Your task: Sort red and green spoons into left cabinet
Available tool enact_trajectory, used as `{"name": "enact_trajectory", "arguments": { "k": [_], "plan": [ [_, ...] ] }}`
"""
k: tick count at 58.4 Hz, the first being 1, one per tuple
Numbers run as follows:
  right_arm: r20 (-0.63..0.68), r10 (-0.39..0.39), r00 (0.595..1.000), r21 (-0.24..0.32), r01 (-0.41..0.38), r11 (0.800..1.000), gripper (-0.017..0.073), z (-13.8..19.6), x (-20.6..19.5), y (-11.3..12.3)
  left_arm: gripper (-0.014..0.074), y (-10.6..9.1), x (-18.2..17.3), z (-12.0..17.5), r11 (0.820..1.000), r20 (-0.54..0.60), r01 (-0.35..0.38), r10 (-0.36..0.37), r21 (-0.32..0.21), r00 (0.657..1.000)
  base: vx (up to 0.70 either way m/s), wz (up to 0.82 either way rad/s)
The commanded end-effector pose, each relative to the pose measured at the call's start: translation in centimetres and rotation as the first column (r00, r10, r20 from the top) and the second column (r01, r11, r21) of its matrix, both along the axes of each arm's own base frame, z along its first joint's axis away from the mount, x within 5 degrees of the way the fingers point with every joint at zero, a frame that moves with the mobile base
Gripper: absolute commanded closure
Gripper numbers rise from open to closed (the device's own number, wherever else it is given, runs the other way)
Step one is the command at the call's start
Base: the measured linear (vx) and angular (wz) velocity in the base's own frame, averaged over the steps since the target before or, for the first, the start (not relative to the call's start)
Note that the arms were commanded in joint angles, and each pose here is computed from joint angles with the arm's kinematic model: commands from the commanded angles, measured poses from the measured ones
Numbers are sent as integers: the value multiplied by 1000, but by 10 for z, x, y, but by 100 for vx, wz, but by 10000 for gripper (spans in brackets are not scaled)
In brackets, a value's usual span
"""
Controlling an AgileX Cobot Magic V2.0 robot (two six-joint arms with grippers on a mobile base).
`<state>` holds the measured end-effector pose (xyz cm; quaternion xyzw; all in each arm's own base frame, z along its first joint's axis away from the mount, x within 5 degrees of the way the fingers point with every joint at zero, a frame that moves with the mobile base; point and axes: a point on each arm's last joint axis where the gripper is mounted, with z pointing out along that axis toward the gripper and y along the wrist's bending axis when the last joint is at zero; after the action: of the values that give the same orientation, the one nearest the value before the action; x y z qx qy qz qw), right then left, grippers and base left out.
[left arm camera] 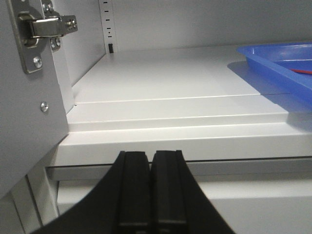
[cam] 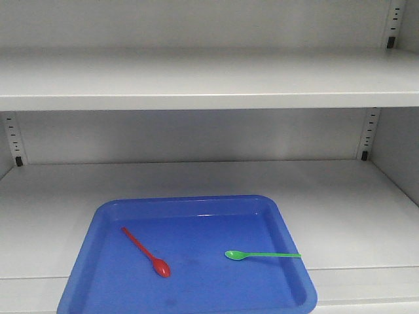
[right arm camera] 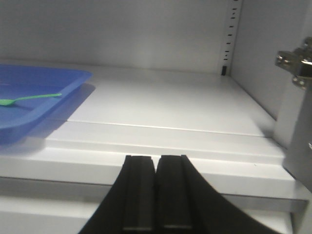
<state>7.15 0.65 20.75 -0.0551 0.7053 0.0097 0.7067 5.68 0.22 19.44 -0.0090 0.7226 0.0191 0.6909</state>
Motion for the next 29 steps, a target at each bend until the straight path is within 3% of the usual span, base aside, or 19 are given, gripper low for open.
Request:
{"name": "enact_trajectory", "arguments": {
  "k": [1,6,16,29],
  "plan": [
    [130,-7,991,-18,9,1000,568,2,-7,-1,601,0,-2,9,1000,99,3,-2,-13,995,0,0],
    [66,1,998,-38,2,999,568,-6,-13,-1,601,0,-2,9,1000,99,3,-2,-13,995,0,0],
    [-42,2,999,7,-2,1000,568,-17,-15,-1,601,0,-2,9,1000,96,3,-2,-13,995,0,0],
    [-40,2,999,35,-1,999,568,-17,-16,-1,601,0,-2,9,1000,96,3,-2,-13,995,0,0]
  ]
}}
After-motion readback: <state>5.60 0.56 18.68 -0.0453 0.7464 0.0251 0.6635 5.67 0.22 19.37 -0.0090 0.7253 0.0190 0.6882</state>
